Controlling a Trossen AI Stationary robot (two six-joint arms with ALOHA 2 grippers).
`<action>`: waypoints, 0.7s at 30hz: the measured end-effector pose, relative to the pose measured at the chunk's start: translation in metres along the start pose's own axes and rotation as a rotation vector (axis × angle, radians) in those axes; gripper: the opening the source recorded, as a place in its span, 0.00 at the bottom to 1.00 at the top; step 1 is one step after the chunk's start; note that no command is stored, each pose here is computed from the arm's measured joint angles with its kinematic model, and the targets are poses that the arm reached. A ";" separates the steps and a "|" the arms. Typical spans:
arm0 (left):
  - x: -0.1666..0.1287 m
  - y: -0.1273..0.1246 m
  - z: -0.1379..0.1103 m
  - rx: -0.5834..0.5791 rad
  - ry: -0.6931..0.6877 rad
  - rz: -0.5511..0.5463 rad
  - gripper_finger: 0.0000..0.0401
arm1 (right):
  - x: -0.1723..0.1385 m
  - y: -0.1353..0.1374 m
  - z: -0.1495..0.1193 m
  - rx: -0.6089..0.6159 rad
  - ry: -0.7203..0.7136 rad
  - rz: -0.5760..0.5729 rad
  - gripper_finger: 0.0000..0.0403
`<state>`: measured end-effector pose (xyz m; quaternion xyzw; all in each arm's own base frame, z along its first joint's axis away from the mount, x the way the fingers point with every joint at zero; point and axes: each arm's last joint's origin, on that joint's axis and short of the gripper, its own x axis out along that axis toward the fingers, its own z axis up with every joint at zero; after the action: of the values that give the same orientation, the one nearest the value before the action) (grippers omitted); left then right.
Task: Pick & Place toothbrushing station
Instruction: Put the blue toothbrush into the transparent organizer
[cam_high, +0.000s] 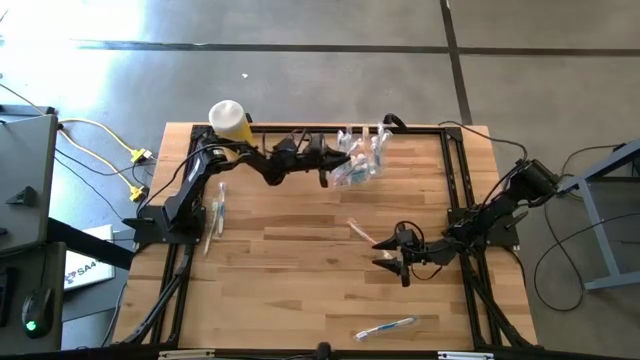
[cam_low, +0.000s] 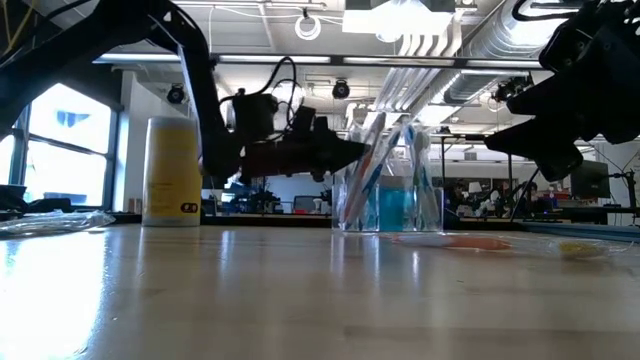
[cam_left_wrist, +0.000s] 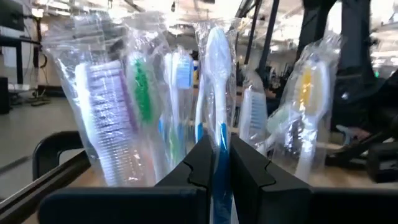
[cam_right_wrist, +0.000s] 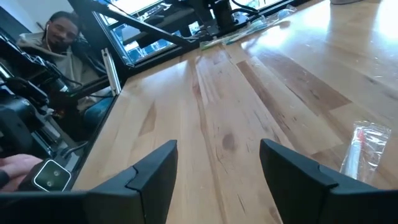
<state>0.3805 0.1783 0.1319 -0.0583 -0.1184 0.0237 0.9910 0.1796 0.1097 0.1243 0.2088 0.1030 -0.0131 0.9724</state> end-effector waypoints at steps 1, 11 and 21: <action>-0.003 -0.001 0.000 -0.007 -0.013 -0.003 0.06 | 0.000 0.000 0.000 0.000 0.000 0.000 0.55; -0.023 -0.009 -0.006 -0.030 -0.021 -0.017 0.06 | 0.000 0.001 0.000 0.009 0.011 0.017 0.55; -0.021 -0.016 -0.004 -0.047 -0.016 -0.076 0.11 | 0.000 0.001 -0.001 0.034 0.015 0.022 0.55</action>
<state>0.3620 0.1603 0.1256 -0.0766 -0.1291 -0.0161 0.9885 0.1792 0.1109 0.1242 0.2263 0.1076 -0.0025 0.9681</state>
